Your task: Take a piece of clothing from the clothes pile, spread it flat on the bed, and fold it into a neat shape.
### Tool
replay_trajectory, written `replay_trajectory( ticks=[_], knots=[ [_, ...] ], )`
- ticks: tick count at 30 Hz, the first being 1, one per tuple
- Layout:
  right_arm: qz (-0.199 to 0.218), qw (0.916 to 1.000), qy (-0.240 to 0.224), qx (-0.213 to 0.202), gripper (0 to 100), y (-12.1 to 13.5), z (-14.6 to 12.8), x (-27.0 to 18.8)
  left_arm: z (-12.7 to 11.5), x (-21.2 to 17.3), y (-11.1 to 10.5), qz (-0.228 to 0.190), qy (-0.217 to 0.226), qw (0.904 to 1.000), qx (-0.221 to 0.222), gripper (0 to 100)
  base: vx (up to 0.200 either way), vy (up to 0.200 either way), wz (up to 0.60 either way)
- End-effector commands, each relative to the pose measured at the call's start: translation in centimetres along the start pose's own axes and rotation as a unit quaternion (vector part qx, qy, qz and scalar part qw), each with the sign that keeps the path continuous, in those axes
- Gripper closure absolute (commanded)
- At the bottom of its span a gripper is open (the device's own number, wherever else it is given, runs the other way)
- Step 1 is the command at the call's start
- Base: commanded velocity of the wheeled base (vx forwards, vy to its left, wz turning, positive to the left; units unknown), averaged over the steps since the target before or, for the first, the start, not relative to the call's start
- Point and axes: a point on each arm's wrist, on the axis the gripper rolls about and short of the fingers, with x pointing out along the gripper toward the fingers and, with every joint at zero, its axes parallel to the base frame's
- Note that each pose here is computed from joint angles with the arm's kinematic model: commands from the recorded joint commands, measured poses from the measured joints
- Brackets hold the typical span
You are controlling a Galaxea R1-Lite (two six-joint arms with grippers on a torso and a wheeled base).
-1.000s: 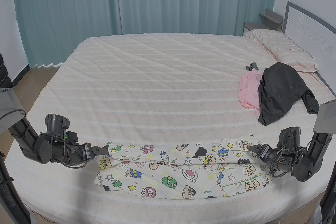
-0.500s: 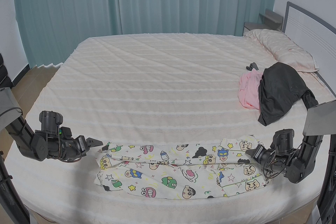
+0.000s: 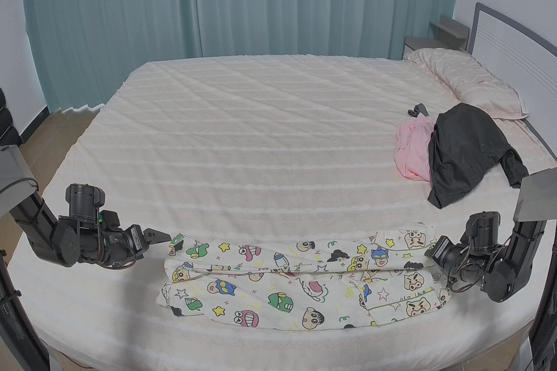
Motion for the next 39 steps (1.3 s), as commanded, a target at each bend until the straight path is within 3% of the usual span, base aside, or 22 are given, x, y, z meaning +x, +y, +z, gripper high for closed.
replay_trajectory(
  ticks=[1, 12, 13, 22, 30, 39],
  knots=[
    [-0.002, 1.0, -0.001, 0.001, 100, -0.1, 0.1, -0.2, -0.1, 0.1, -0.1, 0.0, 0.002, 1.0, 0.001, 0, 0.0, 0.0, 0.0],
    [-0.027, 0.9991, 0.02, -0.026, 100, -1.4, -0.6, -0.4, -0.3, 0.0, -0.8, -0.008, 0.004, 0.9999, -0.013, 0, 0.0, 0.0, 0.0],
    [-0.027, 0.9991, 0.02, -0.026, 0, -1.4, -0.7, -0.4, -0.2, 0.0, -1.2, -0.012, 0.002, 0.9997, -0.02, 0, 0.0, 0.0, 0.0],
    [-0.024, 0.9993, 0.015, -0.025, 0, -1.3, -0.5, -0.7, 0.4, 0.5, -4.3, -0.046, -0.006, 0.9983, -0.035, 0, 0.0, 0.0, 0.0],
    [-0.017, 0.9995, 0.008, -0.026, 0, -1.2, -0.6, -0.9, -0.2, 3.8, -4.0, -0.03, 0.023, 0.9988, -0.032, 0, 0.0, 0.0, 0.0],
    [-0.01, 0.9996, 0.003, -0.028, 0, -1.1, -0.6, -1.1, -0.7, 4.7, -4.0, -0.027, 0.038, 0.9985, -0.03, 0, 0.0, 0.0, 0.0]
  ],
)
